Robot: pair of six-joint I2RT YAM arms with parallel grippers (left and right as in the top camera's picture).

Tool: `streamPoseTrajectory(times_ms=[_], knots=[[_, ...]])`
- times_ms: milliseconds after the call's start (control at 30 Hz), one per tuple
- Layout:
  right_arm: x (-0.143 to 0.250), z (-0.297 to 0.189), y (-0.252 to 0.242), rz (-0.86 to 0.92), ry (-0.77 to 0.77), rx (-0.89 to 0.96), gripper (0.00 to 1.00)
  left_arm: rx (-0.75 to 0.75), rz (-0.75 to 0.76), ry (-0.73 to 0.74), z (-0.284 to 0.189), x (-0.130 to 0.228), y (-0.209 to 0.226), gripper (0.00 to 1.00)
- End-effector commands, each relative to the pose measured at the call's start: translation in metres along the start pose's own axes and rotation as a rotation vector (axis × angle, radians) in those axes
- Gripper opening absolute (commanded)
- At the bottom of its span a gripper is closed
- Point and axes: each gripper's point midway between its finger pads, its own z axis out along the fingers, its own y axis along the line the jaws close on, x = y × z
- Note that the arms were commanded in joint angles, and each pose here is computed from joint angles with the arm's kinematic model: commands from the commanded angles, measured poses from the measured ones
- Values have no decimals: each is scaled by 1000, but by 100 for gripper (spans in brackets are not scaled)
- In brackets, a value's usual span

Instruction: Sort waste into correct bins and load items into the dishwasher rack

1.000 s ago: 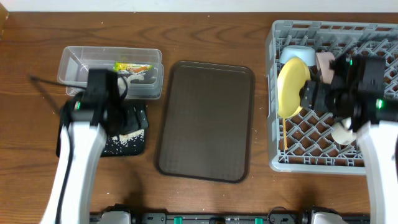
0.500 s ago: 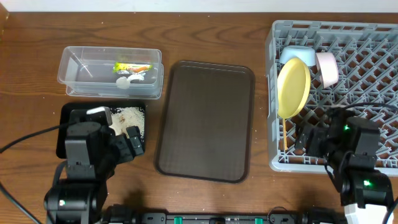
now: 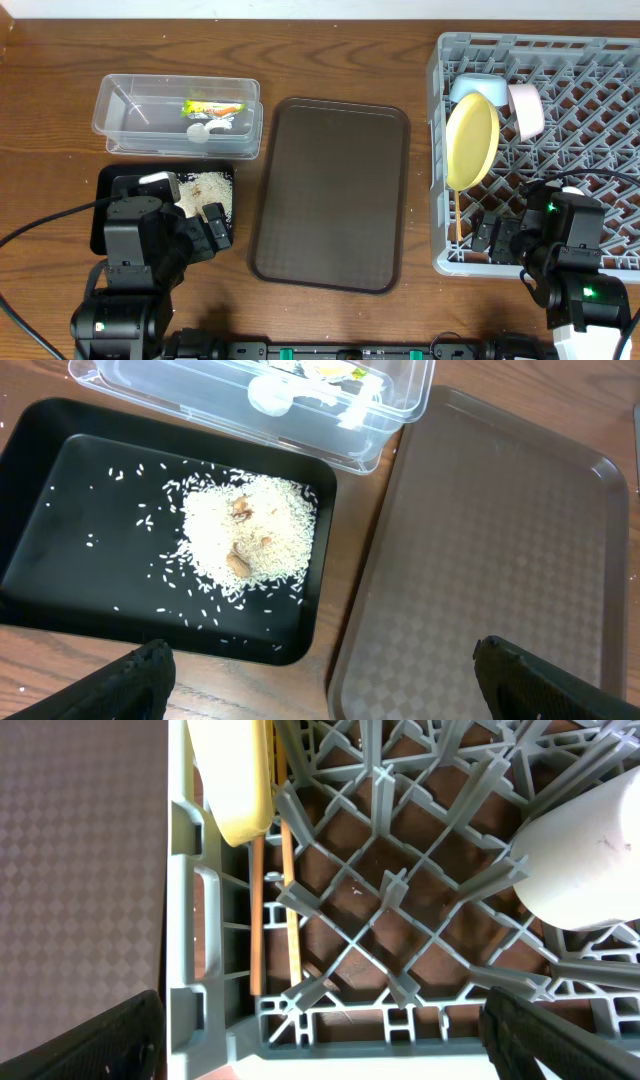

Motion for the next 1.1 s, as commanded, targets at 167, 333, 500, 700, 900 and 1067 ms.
streamPoseTrajectory(times_ms=[167, 333, 500, 700, 900, 1067], knots=[[3, 1, 1, 7, 10, -1, 99, -4, 17, 4, 2, 2, 1, 98], [-2, -4, -4, -26, -30, 31, 99, -4, 17, 4, 2, 2, 1, 98], [-14, -27, -5, -36, -158, 47, 99, -4, 17, 4, 2, 2, 1, 98], [-28, -61, -4, -49, -385, 44, 99, -4, 17, 4, 2, 2, 1, 98], [-24, -65, -6, -59, -574, 29, 99, -4, 17, 4, 2, 2, 1, 98], [-28, -46, -5, -75, -714, 4, 99, -4, 17, 4, 2, 2, 1, 98]])
